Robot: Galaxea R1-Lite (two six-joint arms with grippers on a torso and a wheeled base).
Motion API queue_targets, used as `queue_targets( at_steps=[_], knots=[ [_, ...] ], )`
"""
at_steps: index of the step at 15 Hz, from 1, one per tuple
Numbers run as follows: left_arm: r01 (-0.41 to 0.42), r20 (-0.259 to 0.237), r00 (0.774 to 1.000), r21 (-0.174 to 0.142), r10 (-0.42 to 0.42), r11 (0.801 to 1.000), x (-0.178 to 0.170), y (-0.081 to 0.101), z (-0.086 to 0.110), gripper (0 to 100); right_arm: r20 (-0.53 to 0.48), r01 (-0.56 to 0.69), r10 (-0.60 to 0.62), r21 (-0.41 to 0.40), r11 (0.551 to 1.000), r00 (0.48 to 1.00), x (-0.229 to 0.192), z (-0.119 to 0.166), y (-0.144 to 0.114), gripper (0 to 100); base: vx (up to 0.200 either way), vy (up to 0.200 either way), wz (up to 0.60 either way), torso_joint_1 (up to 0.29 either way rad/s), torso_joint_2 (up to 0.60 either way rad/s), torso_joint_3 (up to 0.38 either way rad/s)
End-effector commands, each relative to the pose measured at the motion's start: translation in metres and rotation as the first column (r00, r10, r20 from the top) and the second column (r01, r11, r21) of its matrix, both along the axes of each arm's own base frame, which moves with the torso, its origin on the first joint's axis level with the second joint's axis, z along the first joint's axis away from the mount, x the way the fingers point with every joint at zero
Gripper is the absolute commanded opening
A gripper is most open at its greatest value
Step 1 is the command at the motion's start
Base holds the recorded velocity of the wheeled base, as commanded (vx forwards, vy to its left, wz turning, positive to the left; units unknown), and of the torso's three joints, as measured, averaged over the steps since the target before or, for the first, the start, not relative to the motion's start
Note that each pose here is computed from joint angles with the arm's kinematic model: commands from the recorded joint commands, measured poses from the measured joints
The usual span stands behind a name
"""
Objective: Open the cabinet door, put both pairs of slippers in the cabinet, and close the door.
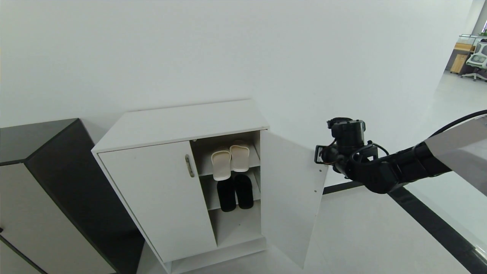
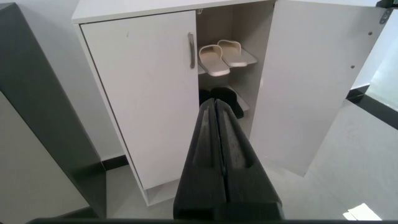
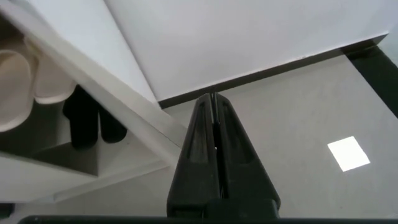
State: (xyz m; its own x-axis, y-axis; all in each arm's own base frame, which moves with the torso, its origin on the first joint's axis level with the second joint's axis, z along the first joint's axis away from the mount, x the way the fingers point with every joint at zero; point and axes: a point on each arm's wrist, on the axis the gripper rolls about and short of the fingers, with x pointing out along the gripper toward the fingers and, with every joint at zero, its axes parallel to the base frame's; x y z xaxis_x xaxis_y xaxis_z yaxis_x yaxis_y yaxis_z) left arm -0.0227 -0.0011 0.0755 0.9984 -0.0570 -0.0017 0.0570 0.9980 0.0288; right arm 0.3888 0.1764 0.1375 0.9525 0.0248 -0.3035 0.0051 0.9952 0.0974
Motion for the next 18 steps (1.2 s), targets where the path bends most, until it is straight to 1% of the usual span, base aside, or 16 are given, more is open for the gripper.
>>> queue_targets(
  at_steps=[1, 4, 6, 10, 13, 15, 16, 18],
  knots=[
    [0.000, 0.000, 1.000, 0.000, 0.000, 1.000, 0.000, 0.000, 0.000, 0, 0.007, -0.066, 0.066, 0.003, 0.998, 0.998, -0.025, 0.011, 0.019, 0, 0.000, 0.000, 0.00, 0.000, 0.00, 0.000],
    [0.000, 0.000, 1.000, 0.000, 0.000, 1.000, 0.000, 0.000, 0.000, 0, 0.010, -0.168, 0.168, 0.006, 0.986, 0.986, -0.062, 0.022, 0.044, 0, 0.000, 0.000, 0.00, 0.000, 0.00, 0.000],
    [0.000, 0.000, 1.000, 0.000, 0.000, 1.000, 0.000, 0.000, 0.000, 0, 0.019, -0.212, 0.211, 0.011, 0.977, 0.977, -0.081, 0.030, 0.052, 0, 0.000, 0.000, 0.00, 0.000, 0.00, 0.000],
    [0.000, 0.000, 1.000, 0.000, 0.000, 1.000, 0.000, 0.000, 0.000, 0, 0.013, -0.269, 0.268, 0.010, 0.963, 0.963, -0.106, 0.036, 0.051, 0, 0.000, 0.000, 0.00, 0.000, 0.00, 0.000],
    [0.000, 0.000, 1.000, 0.000, 0.000, 1.000, 0.000, 0.000, 0.000, 0, -0.010, -0.303, 0.303, 0.008, 0.953, 0.953, -0.112, 0.031, 0.051, 0, 0.000, 0.000, 0.00, 0.000, 0.00, 0.000],
    [0.000, 0.000, 1.000, 0.000, 0.000, 1.000, 0.000, 0.000, 0.000, 0, -0.046, -0.352, 0.350, -0.038, 0.935, 0.936, -0.122, 0.022, 0.054, 0, 0.000, 0.000, 0.00, 0.000, 0.00, 0.000],
    [0.000, 0.000, 1.000, 0.000, 0.000, 1.000, 0.000, 0.000, 0.000, 0, -0.047, -0.374, 0.372, -0.050, 0.926, 0.927, -0.127, 0.022, 0.054, 0, 0.000, 0.000, 0.00, 0.000, 0.00, 0.000],
    [0.000, 0.000, 1.000, 0.000, 0.000, 1.000, 0.000, 0.000, 0.000, 0, -0.042, -0.396, 0.394, -0.047, 0.917, 0.918, -0.131, 0.023, 0.052, 0, 0.000, 0.000, 0.00, 0.000, 0.00, 0.000]
  ],
)
